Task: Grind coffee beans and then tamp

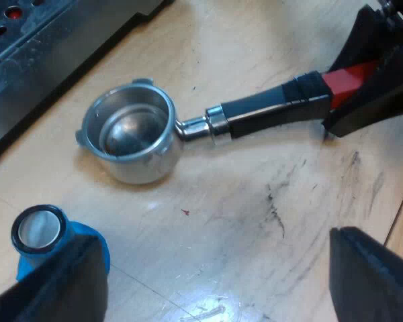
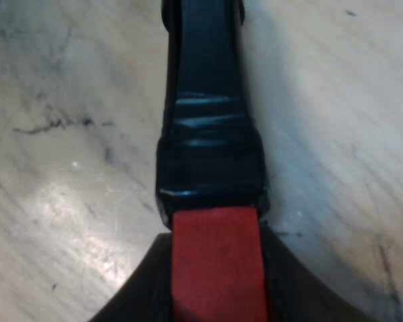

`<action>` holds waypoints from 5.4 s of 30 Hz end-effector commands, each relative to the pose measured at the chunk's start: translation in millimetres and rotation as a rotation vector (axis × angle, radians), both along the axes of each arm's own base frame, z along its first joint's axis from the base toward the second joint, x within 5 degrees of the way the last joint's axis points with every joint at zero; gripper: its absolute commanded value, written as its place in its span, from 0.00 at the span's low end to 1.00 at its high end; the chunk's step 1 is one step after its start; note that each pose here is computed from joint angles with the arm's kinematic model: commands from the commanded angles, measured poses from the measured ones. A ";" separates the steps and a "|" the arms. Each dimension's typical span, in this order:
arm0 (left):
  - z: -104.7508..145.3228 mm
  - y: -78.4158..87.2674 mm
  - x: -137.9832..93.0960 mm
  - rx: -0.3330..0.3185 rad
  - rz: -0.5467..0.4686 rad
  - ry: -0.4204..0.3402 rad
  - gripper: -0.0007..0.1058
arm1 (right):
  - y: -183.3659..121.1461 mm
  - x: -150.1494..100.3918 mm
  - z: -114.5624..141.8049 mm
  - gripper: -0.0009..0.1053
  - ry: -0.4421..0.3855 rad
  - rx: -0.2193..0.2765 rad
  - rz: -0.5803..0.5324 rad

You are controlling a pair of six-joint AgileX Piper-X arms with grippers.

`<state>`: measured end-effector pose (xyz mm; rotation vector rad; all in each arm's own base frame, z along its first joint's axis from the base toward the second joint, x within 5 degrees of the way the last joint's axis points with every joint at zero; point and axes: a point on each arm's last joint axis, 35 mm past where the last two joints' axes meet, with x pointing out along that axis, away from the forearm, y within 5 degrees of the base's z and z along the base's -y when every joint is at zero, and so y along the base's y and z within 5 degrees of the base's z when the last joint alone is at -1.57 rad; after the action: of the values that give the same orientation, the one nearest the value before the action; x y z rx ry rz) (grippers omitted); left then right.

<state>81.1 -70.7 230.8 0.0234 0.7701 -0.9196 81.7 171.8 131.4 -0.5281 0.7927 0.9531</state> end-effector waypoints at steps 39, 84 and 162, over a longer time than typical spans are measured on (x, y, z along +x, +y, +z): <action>15.0 -0.5 0.0 -0.031 0.000 -0.025 0.58 | -2.8 0.9 59.4 0.49 0.158 -0.436 -0.033; 64.6 11.8 -2.8 0.086 0.198 -0.140 0.65 | 33.7 -6.7 115.5 0.50 -0.457 0.274 0.096; -64.3 -57.0 103.4 0.518 0.145 0.254 0.65 | 64.5 3.1 84.9 0.64 -0.439 0.272 0.071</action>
<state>182.9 -126.9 166.6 0.2855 1.2210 -0.5837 85.0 235.5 213.5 -0.5099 0.2614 0.9472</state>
